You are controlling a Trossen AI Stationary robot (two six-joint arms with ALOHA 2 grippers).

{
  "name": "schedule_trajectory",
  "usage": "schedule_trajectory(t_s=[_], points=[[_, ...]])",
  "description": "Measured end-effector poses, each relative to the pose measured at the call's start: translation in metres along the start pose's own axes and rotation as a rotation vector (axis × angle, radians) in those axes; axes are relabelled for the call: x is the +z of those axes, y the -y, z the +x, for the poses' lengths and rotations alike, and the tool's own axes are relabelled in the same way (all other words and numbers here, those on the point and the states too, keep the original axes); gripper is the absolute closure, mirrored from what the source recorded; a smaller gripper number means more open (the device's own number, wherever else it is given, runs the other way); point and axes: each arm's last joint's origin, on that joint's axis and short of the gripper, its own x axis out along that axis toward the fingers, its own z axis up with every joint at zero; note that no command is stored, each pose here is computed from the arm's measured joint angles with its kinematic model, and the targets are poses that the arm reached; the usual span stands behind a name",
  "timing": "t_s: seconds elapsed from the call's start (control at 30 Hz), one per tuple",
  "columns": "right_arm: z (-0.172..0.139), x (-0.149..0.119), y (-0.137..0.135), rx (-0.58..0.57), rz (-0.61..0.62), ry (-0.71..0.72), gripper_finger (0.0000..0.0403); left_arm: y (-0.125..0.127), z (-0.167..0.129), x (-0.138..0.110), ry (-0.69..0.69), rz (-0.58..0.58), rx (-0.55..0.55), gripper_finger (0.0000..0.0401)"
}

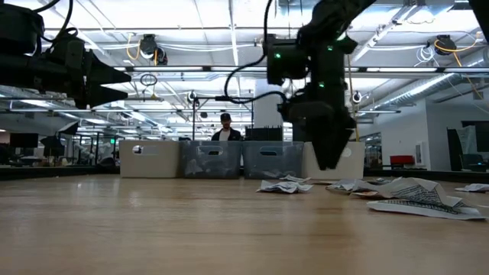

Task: Pick & Place First Aid Supplies
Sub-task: Put the ointment pack into the right black bin

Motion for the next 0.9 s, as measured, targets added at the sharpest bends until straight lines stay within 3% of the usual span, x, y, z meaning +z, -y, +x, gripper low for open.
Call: schedule_trajectory(t_s=[0.17,0.4,0.57,0.8,0.9], points=[[0.023,-0.014,0.001,-0.003,0.012,-0.008,0.0181,0.0,0.0,0.0,0.0,0.0,0.0,0.0009],[0.027,-0.017,0.002,0.024,-0.02,-0.012,0.0199,0.0,0.0,0.0,0.0,0.0,0.0,0.0009],[0.028,-0.017,0.002,0.021,-0.02,-0.015,0.0257,0.0,0.0,0.0,0.0,0.0,0.0,0.0009],[0.028,-0.018,0.002,0.02,-0.021,-0.017,0.0382,0.0,0.0,0.0,0.0,0.0,0.0,0.0009],[0.027,-0.019,0.002,0.018,-0.052,-0.022,0.0395,0.0,0.0,0.0,0.0,0.0,0.0,0.0009]])
